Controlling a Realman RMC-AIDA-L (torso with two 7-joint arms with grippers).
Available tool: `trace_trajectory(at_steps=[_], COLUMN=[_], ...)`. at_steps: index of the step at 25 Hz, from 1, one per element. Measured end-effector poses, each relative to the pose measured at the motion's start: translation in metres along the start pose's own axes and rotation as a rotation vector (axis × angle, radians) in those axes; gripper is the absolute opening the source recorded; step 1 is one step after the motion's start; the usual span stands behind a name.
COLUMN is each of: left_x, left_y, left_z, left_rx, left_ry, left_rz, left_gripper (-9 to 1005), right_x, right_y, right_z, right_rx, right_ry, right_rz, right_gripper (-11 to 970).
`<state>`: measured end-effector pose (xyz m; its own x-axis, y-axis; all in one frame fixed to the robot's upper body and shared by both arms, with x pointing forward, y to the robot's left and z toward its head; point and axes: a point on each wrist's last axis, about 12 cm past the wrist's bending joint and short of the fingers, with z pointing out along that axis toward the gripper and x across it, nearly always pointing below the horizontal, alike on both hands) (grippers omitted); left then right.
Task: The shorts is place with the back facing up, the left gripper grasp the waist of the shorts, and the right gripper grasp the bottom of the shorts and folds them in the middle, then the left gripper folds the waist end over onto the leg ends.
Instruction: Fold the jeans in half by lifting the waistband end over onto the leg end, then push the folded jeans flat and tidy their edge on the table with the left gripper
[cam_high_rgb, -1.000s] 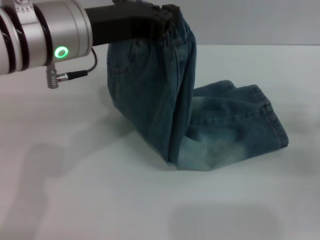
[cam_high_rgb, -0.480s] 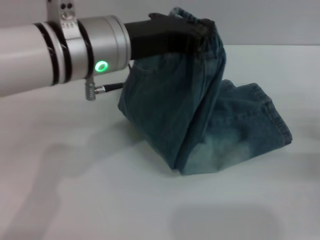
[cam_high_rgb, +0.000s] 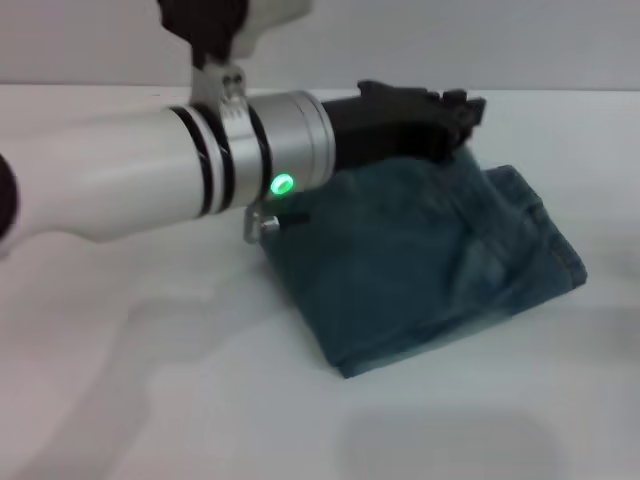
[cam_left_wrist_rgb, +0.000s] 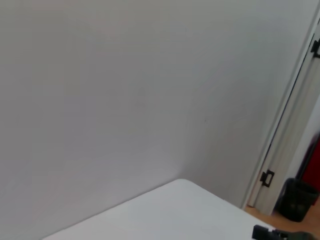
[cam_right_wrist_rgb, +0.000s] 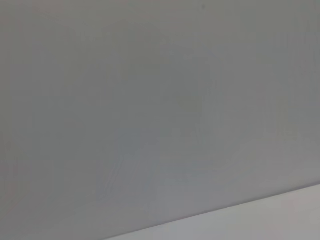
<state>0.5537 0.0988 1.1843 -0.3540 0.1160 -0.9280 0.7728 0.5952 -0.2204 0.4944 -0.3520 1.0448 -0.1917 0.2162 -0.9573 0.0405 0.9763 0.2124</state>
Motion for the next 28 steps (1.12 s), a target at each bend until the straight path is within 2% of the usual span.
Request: trace_trajectory(at_steps=[3, 7, 11, 15, 19, 25, 28], left_x=[0.010, 0.015, 0.019, 0.028, 0.042, 0.077, 0.086], left_y=[-0.007, -0.013, -0.015, -0.009, -0.005, 0.000, -0.006], left_z=[0.013, 0.022, 0.023, 0.017, 0.010, 0.002, 0.001], left_rx=[-0.006, 0.004, -0.014, -0.049, -0.125, -0.346, -0.395], left_ry=[0.005, 0.016, 0.006, 0.007, -0.031, -0.134, -0.186], left_rz=[0.021, 0.041, 0.064, 0.100, 0.130, 0.192, 0.256], left_gripper=[194, 264, 334, 425, 577, 744, 500], right_x=[-0.001, -0.002, -0.001, 0.004, 0.008, 0.024, 0.031], right_y=[0.000, 0.000, 0.001, 0.002, 0.000, 0.001, -0.001], right_z=[0.000, -0.001, -0.006, -0.016, -0.025, -0.041, -0.045], right_rx=[-0.007, -0.015, -0.058, -0.120, -0.147, -0.182, -0.177], right_ry=[-0.008, -0.020, -0.048, -0.111, -0.155, -0.186, -0.175], right_rz=[0.000, -0.002, -0.031, -0.071, -0.098, -0.188, -0.175], right_gripper=[-1, -1, 0, 0, -1, 0, 0])
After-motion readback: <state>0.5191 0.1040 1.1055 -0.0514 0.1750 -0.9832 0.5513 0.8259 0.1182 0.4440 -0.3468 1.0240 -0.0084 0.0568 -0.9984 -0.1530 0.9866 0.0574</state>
